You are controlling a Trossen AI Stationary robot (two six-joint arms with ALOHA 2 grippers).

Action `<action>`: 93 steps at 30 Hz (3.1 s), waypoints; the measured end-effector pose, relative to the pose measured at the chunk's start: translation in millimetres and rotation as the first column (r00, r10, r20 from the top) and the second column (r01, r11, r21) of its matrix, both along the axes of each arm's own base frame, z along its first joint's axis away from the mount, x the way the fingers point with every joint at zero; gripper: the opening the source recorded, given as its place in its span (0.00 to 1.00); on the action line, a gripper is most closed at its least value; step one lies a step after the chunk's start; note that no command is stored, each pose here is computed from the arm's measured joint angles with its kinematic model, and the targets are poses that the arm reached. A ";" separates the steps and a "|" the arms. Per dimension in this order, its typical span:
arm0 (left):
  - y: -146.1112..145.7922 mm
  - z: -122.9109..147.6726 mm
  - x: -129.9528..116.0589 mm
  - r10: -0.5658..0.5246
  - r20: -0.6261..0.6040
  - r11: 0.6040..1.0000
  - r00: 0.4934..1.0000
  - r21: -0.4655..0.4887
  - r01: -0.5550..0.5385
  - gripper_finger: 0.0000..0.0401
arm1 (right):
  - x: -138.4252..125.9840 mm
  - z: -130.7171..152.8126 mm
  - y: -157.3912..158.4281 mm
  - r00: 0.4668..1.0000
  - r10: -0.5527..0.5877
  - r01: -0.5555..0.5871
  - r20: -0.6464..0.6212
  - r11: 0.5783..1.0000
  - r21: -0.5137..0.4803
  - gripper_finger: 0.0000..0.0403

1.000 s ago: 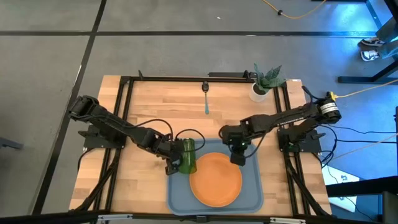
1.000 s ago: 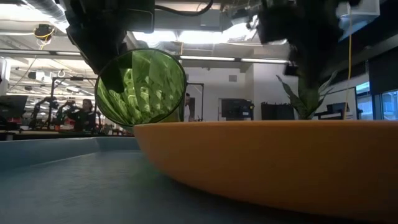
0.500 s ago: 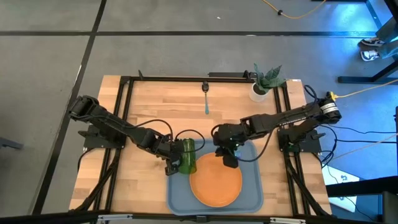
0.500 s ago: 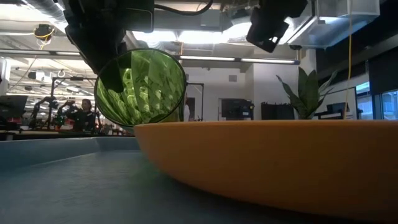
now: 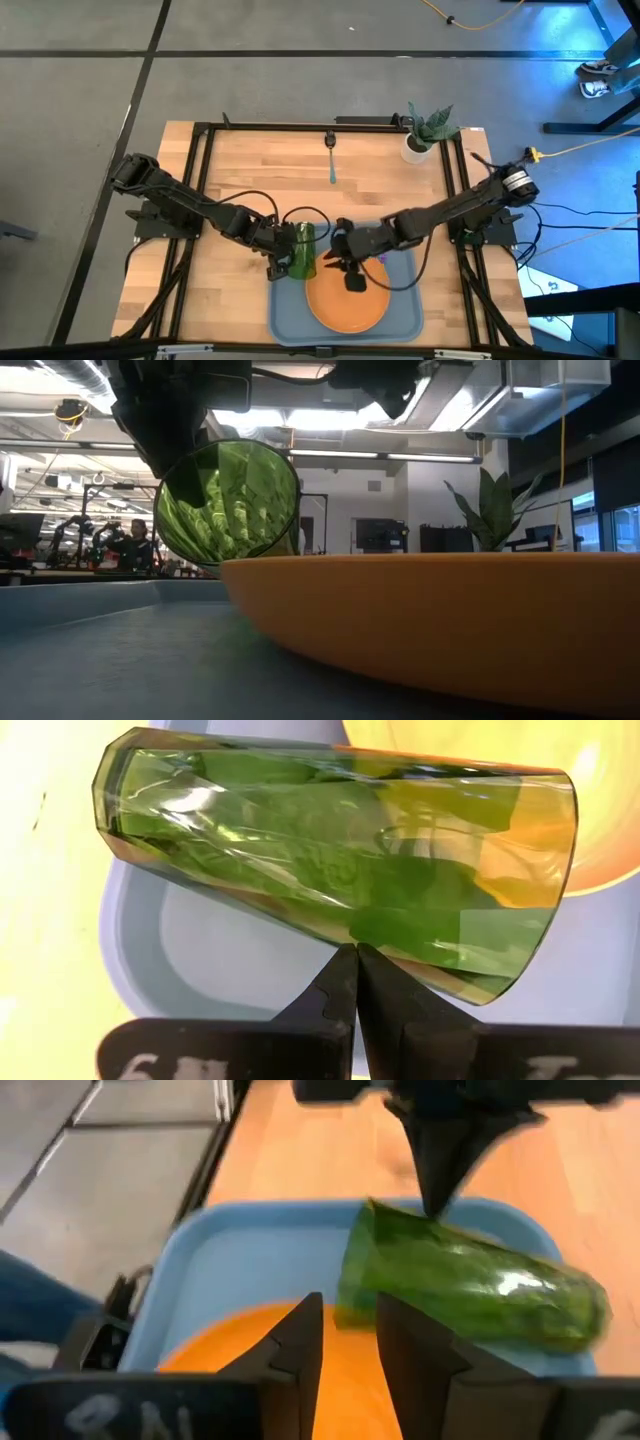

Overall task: Pick and place plate/cup/fork/spoon on tray
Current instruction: Remove the green cup, then remove the glass cup from the tray

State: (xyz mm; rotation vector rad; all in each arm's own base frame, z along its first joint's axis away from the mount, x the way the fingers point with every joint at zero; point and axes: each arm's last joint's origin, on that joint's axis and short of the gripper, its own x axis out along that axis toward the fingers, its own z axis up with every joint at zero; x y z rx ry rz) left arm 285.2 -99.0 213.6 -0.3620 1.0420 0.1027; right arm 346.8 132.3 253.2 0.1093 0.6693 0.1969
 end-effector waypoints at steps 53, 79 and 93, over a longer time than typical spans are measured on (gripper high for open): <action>-28.8 69.5 -56.0 -0.212 0.086 0.969 0.973 0.149 0.198 0.00 | 38.2 -33.0 43.7 0.988 -0.147 0.134 -0.039 0.962 -0.237 0.25; -62.1 67.5 -71.8 -0.220 0.125 0.970 0.968 0.131 0.203 0.22 | 36.2 -8.4 44.0 0.980 -0.155 0.121 -0.124 0.962 -0.244 0.25; -86.9 20.9 -88.9 -0.426 0.230 0.830 0.875 0.485 0.276 0.22 | 26.8 5.6 39.4 0.977 -0.170 0.133 -0.125 0.957 -0.256 0.25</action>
